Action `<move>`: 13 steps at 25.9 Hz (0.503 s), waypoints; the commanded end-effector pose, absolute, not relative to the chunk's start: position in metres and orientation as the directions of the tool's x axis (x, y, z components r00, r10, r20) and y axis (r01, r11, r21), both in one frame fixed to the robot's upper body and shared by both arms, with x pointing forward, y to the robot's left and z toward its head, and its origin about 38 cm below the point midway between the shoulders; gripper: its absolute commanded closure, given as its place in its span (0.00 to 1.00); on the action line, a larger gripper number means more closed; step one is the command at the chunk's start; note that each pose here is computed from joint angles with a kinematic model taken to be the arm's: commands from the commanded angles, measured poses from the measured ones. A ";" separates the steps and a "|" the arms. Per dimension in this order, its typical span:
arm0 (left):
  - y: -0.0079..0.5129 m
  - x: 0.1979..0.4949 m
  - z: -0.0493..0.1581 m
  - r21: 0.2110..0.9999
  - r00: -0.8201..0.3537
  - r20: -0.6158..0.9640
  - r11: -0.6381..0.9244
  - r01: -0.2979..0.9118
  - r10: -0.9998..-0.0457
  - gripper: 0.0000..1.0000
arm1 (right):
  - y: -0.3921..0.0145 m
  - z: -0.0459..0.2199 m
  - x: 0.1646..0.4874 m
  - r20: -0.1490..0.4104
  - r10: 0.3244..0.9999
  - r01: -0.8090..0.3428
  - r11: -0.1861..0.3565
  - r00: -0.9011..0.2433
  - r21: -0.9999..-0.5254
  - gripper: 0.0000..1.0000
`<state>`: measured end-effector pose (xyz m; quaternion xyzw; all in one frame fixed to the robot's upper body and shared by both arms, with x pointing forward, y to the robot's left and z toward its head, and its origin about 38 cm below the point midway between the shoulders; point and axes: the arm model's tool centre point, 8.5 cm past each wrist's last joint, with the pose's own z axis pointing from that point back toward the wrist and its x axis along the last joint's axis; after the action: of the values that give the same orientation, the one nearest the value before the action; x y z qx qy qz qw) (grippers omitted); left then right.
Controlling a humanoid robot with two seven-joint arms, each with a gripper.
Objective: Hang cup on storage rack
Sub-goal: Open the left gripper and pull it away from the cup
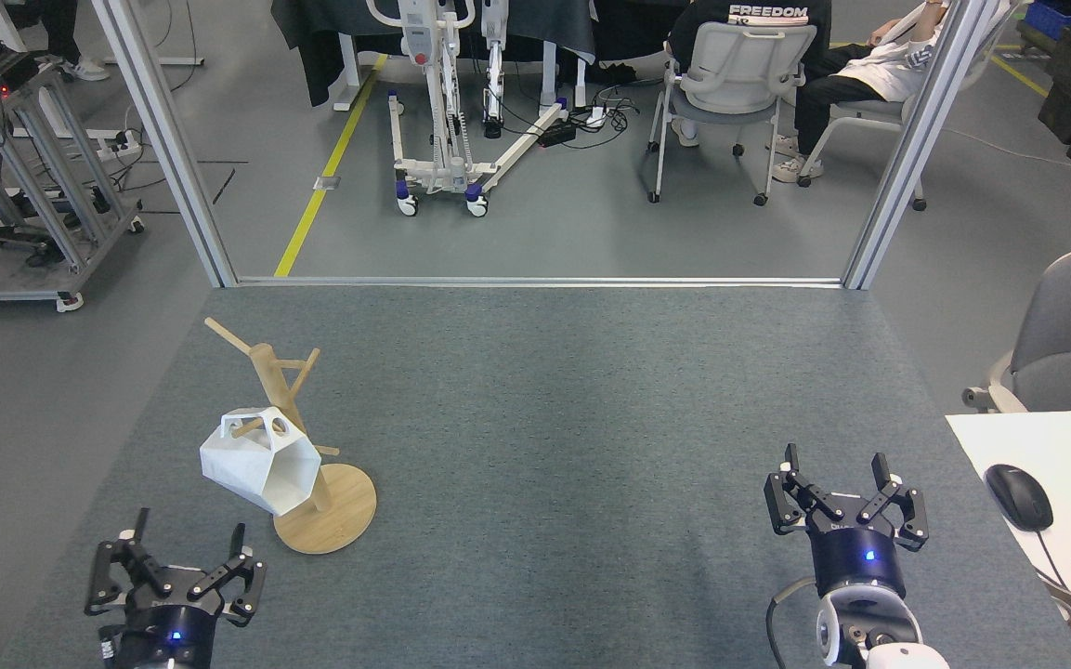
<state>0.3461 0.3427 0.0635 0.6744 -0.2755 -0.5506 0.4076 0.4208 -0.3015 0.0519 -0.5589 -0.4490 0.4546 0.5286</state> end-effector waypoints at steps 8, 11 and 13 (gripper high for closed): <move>0.307 0.349 0.133 0.907 0.077 -0.309 -0.318 -0.275 -0.948 0.01 | -0.306 0.086 0.421 -0.042 0.977 0.106 -0.066 0.209 -0.992 0.01; 0.281 0.359 0.141 0.904 -0.056 -0.306 -0.271 -0.330 -0.951 0.01 | -0.308 0.090 0.418 -0.045 0.978 0.119 -0.070 0.202 -0.990 0.01; 0.271 0.361 0.141 0.910 -0.094 -0.296 -0.250 -0.332 -0.951 0.02 | -0.318 0.091 0.416 -0.067 0.977 0.112 -0.091 0.205 -0.990 0.01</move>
<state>0.3564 0.2887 0.1364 0.6243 -0.5034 -0.5030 0.3223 0.4194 -0.3091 0.0891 -0.5921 -0.4605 0.4311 0.5015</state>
